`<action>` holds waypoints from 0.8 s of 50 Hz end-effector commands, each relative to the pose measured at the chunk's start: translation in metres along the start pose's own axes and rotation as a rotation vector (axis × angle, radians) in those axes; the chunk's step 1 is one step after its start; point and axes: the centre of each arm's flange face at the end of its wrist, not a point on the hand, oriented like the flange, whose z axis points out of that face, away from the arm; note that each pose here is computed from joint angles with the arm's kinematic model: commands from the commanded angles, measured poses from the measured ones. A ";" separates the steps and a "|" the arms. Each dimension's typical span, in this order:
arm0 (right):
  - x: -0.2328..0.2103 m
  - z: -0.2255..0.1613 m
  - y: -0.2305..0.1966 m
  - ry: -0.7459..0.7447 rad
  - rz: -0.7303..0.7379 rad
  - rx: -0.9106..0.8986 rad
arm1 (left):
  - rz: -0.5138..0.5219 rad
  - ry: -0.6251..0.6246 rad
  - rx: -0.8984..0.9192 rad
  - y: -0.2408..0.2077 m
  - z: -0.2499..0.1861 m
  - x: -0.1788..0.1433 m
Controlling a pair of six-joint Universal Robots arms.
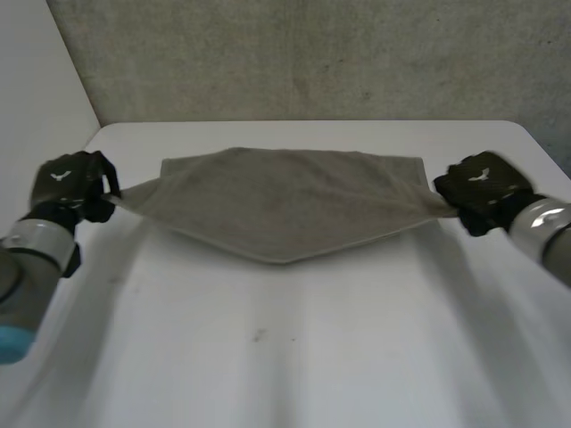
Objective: Fold the towel.
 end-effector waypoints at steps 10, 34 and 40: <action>0.052 -0.082 -0.011 0.038 0.004 -0.184 | 0.035 0.157 -0.001 -0.055 -0.076 0.003; 0.018 0.066 0.052 -0.007 0.005 -0.104 | 0.005 0.061 -0.214 0.046 0.037 0.003; 0.015 0.092 0.060 0.043 -0.020 -0.110 | 0.014 0.016 -0.199 0.054 0.057 -0.001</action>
